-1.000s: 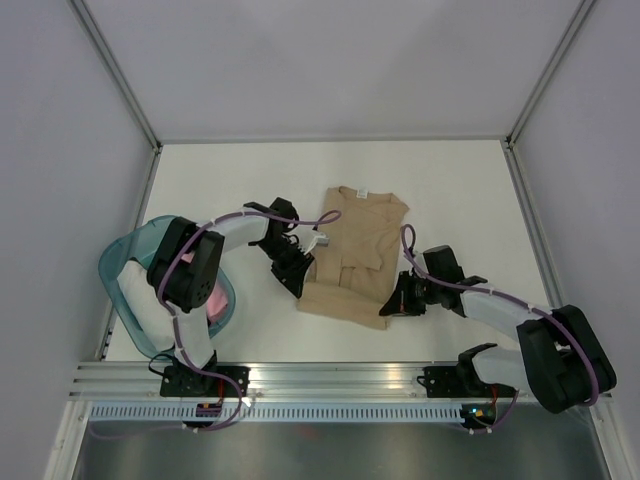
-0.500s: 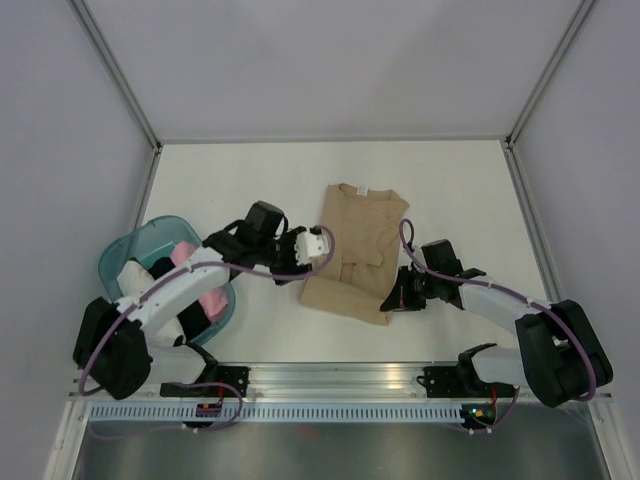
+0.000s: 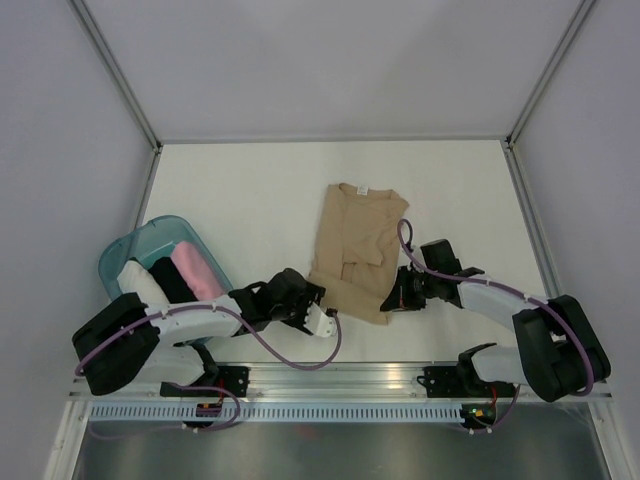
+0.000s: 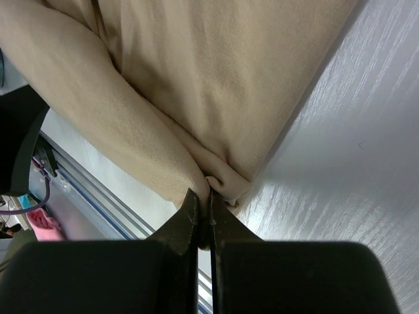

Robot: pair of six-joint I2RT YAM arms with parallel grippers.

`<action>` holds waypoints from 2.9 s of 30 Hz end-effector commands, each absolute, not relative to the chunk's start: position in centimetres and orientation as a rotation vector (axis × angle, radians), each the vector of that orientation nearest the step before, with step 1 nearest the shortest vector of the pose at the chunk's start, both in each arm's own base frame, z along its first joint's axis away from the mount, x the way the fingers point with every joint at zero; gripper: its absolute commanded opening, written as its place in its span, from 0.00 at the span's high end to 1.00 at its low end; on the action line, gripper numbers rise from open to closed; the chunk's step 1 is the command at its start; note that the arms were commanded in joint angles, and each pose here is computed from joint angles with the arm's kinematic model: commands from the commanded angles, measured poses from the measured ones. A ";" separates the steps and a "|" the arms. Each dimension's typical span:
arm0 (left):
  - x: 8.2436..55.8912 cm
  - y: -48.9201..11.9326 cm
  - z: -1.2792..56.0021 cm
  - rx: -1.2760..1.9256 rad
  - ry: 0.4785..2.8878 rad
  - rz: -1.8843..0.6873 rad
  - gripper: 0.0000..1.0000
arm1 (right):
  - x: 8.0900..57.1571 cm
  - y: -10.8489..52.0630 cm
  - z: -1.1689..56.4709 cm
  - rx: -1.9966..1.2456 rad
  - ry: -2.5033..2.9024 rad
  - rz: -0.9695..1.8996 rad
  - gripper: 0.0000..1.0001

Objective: Roll the t-shirts
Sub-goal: Roll the tshirt

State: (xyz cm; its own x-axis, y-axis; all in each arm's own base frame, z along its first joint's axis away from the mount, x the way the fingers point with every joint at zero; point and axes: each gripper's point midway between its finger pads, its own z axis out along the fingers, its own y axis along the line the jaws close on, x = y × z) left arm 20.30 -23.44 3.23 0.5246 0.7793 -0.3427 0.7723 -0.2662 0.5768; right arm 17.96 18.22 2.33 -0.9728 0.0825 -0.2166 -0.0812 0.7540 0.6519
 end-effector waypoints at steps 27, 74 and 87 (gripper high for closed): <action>19.8 -23.7 7.1 2.061 1.730 -0.707 0.98 | 21.6 19.5 20.0 -0.853 1.797 0.818 0.42; 17.7 -18.3 6.5 2.091 2.090 -1.286 0.86 | 16.9 21.8 5.7 -1.602 2.119 1.064 1.00; 19.7 -19.4 5.0 1.858 2.306 -1.318 0.84 | 18.7 21.9 3.2 -1.493 2.320 1.082 0.87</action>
State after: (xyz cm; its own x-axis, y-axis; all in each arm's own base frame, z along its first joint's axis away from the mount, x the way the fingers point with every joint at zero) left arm 18.79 -18.85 4.55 -0.2733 0.8766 -0.3961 0.7830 -0.0364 -0.6209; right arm 17.81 21.35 2.52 -0.4701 -0.7363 -0.4867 -0.8475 0.2227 0.4817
